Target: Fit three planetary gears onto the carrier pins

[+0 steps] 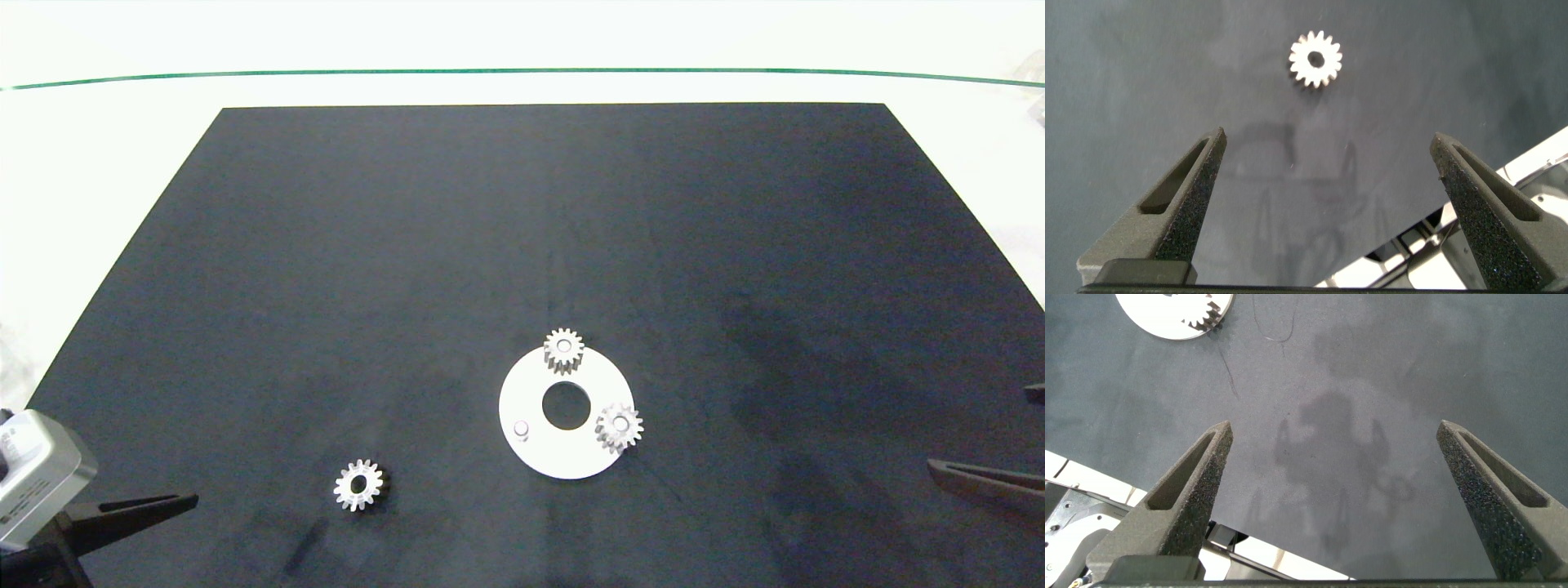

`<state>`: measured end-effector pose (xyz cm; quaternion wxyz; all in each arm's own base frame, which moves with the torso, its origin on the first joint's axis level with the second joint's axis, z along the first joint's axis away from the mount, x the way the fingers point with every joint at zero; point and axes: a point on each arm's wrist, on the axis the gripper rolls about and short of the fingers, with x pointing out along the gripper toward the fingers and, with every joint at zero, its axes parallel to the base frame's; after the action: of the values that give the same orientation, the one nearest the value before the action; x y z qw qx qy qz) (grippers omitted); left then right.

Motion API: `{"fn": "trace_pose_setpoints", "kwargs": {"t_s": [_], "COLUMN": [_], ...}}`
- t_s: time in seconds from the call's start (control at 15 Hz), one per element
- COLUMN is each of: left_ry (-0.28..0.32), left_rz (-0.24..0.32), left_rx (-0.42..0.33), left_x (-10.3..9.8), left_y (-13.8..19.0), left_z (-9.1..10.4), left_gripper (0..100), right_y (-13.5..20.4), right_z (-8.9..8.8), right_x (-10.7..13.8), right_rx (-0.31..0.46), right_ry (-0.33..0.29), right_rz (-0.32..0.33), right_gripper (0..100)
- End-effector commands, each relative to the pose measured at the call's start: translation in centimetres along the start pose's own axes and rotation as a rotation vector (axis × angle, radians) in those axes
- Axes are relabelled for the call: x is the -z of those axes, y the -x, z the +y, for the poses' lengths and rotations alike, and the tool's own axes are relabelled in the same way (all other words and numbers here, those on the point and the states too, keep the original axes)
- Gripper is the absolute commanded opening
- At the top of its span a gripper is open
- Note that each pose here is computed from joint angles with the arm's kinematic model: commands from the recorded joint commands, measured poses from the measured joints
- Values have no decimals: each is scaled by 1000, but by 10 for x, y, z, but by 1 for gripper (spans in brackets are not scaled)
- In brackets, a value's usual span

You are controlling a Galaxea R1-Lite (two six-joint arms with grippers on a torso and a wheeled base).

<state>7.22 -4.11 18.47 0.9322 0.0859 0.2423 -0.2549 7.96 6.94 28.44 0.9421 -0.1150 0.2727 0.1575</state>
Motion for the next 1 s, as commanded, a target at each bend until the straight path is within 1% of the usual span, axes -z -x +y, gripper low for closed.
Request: {"fn": "trace_pose_setpoints", "kwargs": {"t_s": [0.07,0.13,0.33,0.4,0.47,0.53,0.73,0.93,1.0], "left_ry": [-35,-68,-104,-116,-122,-123,-127,-137,-151], "left_rz": [25,17,6,13,3,-1,-34,-35,-37], "left_rx": [21,47,56,75,83,84,80,80,79], "left_x": [9,13,19,19,18,16,8,9,10], "left_y": [-10,-12,-18,-21,-23,-28,-48,-63,-67], "left_z": [-2,-5,-7,-9,-10,-10,-12,-13,-13], "left_gripper": [100,100,100,100,100,100,100,100,100], "right_y": [-1,-2,-3,-4,-4,-4,-4,-5,-5], "right_z": [0,0,1,1,1,1,1,1,1], "right_x": [3,4,4,6,6,7,6,6,6], "right_rx": [4,5,5,6,7,7,8,8,9], "right_ry": [4,6,5,8,8,9,6,7,9], "right_rz": [13,15,21,27,31,32,28,31,34], "right_gripper": [100,100,100,100,100,100,100,100,100]}}
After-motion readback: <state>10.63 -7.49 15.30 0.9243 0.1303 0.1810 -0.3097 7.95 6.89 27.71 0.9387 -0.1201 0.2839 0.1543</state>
